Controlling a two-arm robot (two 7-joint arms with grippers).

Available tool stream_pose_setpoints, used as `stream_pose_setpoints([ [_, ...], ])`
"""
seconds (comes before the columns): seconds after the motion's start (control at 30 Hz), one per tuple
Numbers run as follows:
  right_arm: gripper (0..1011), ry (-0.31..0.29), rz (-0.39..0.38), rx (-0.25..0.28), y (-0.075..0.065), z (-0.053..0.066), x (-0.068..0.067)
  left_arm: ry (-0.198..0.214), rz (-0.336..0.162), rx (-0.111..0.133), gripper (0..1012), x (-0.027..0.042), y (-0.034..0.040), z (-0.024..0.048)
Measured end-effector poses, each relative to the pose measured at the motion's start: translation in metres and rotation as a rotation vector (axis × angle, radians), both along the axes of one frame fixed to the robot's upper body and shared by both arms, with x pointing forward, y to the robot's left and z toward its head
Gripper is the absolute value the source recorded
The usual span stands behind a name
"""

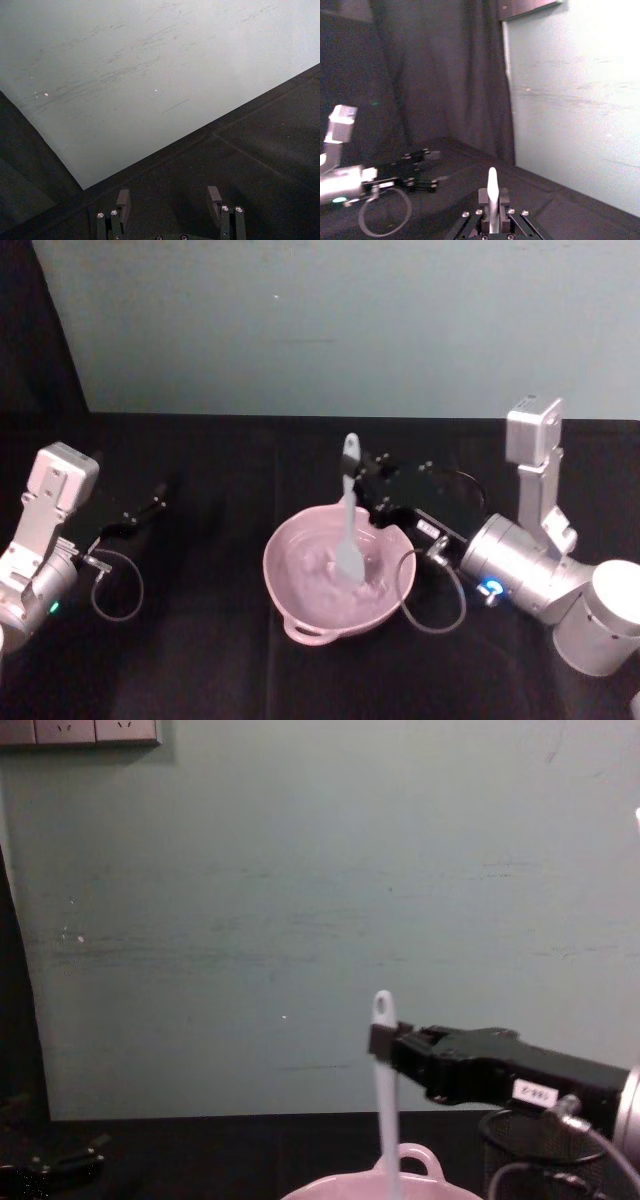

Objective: Use the one hand to pick up the spoon and stir the clear water in the bowl.

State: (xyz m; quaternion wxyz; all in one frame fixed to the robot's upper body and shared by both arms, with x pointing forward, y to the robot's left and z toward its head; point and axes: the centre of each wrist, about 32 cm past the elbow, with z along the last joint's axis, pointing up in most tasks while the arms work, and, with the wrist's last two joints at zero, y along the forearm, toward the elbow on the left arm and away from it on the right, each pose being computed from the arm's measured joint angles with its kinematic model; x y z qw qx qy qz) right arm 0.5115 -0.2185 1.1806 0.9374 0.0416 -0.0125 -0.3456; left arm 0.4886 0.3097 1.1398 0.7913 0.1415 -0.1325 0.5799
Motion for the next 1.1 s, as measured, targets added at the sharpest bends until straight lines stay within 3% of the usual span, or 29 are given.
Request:
stream_pose_setpoints([
  [0.3,116,0.013,0.090,0.012,0.027,-0.005,-0.010,0.000,0.000,0.000,1005,0.0000,0.0000,0.0000],
  [0.63,117,0.019,0.110,0.037,0.042,-0.008,0.007,0.000,0.000,0.000,1005,0.0000,0.0000,0.0000],
  [0.8,116,0.014,0.082,0.041,0.040,-0.010,0.018,0.000,0.000,0.000,1005,0.0000,0.0000,0.0000],
  [1.1,116,-0.005,-0.041,0.040,0.009,-0.009,0.027,0.000,0.000,0.000,1005,0.0000,0.0000,0.0000],
])
